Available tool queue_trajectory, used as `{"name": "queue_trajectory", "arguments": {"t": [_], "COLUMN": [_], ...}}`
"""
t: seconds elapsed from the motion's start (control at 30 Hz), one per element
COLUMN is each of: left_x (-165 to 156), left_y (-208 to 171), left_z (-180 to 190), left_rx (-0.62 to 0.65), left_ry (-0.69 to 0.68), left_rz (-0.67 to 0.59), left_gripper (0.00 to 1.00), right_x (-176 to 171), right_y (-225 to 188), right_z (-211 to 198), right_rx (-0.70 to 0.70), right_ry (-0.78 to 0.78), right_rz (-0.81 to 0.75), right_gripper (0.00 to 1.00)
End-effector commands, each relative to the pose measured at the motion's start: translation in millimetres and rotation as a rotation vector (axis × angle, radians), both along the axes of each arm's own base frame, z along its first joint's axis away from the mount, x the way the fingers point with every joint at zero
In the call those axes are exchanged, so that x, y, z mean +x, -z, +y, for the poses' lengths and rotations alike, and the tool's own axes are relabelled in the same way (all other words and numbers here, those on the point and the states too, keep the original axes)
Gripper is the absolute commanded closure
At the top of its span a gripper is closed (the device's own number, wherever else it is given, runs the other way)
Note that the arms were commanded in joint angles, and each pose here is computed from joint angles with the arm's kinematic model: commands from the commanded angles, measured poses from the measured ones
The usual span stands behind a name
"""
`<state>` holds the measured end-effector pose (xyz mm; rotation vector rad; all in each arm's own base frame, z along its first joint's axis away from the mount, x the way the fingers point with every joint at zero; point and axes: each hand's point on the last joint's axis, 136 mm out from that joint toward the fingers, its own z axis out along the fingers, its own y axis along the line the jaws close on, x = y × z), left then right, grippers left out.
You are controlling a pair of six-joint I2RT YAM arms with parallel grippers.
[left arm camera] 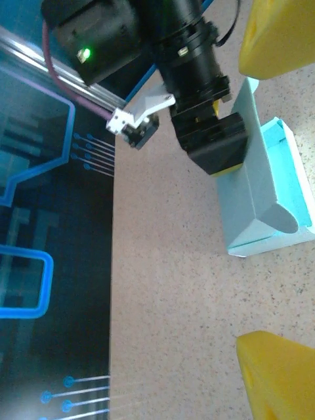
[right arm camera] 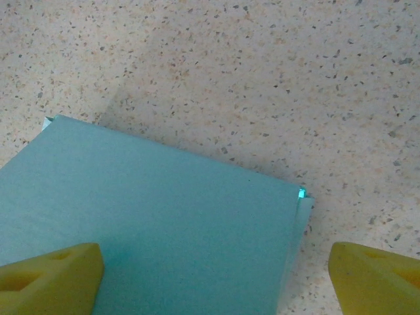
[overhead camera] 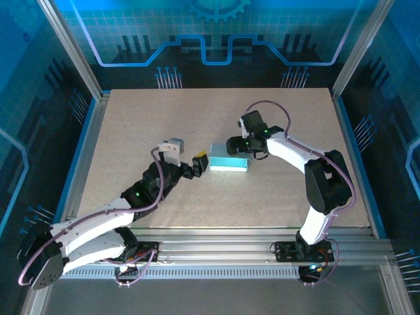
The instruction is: Fold the paper box
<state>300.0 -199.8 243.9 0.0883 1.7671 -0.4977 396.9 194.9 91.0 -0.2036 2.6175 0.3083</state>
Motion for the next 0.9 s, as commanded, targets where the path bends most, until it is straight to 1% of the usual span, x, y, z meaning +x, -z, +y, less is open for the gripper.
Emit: {"name": "queue_trajectory", "arguments": {"t": [0.0, 0.03, 0.1, 0.2, 0.27, 0.33, 0.5, 0.57, 0.6, 0.67, 0.7, 0.8, 0.83, 0.87], "left_x": [14.3, 20.8, 33.4, 47.9, 55.9, 63.6, 75.9, 77.6, 78.2, 78.5, 77.9, 74.7, 73.2, 72.1], "left_y": [35.3, 40.8, 49.8, 69.8, 79.4, 87.2, 114.8, 126.0, 131.4, 140.3, 145.7, 161.2, 166.2, 169.2], "left_z": [9.5, 10.8, 7.9, -4.9, -16.2, -31.3, -53.9, -57.6, -58.3, -58.7, -58.1, -54.4, -52.8, -52.2], "left_rx": [0.038, 0.029, -0.012, -0.027, -0.026, -0.031, -0.026, -0.019, -0.017, -0.010, -0.002, 0.019, 0.026, 0.030], "left_ry": [-0.038, -0.046, -0.043, -0.004, 0.020, 0.061, 0.101, 0.102, 0.102, 0.096, 0.094, 0.077, 0.071, 0.068], "left_rz": [0.220, 0.273, 0.364, 0.490, 0.545, 0.583, 0.704, 0.740, 0.754, 0.776, 0.785, 0.819, 0.828, 0.835], "left_gripper": [0.01, 0.02, 0.10, 0.12, 0.14, 0.18, 0.21, 0.22, 0.26, 0.28, 0.31, 0.35, 0.39, 0.40], "right_x": [-6.0, -6.6, -7.3, -9.8, -12.2, -15.0, -21.9, -24.5, -25.7, -27.4, -28.7, -31.7, -32.5, -33.3], "right_y": [2.3, 2.9, 2.5, 2.4, 3.0, 3.0, 5.2, 5.1, 5.3, 4.2, 4.7, 5.4, 6.1, 6.4], "right_z": [10.0, 9.9, 10.7, 12.4, 12.9, 13.9, 12.9, 12.6, 12.0, 9.8, 8.5, 4.8, 2.9, 1.7], "right_rx": [0.026, 0.024, 0.026, 0.035, 0.039, 0.044, 0.057, 0.061, 0.061, 0.057, 0.055, 0.053, 0.054, 0.057], "right_ry": [-0.013, -0.013, -0.016, -0.020, -0.021, -0.023, -0.018, -0.019, -0.019, -0.017, -0.014, -0.009, -0.004, 0.002], "right_rz": [0.012, 0.016, 0.019, 0.026, 0.030, 0.033, 0.038, 0.039, 0.039, 0.035, 0.035, 0.033, 0.033, 0.033], "right_gripper": [0.10, 0.10, 0.10, 0.10, 0.10, 0.10, 0.10, 0.10, 0.10, 0.10, 0.10, 0.11, 0.10, 0.11]}}
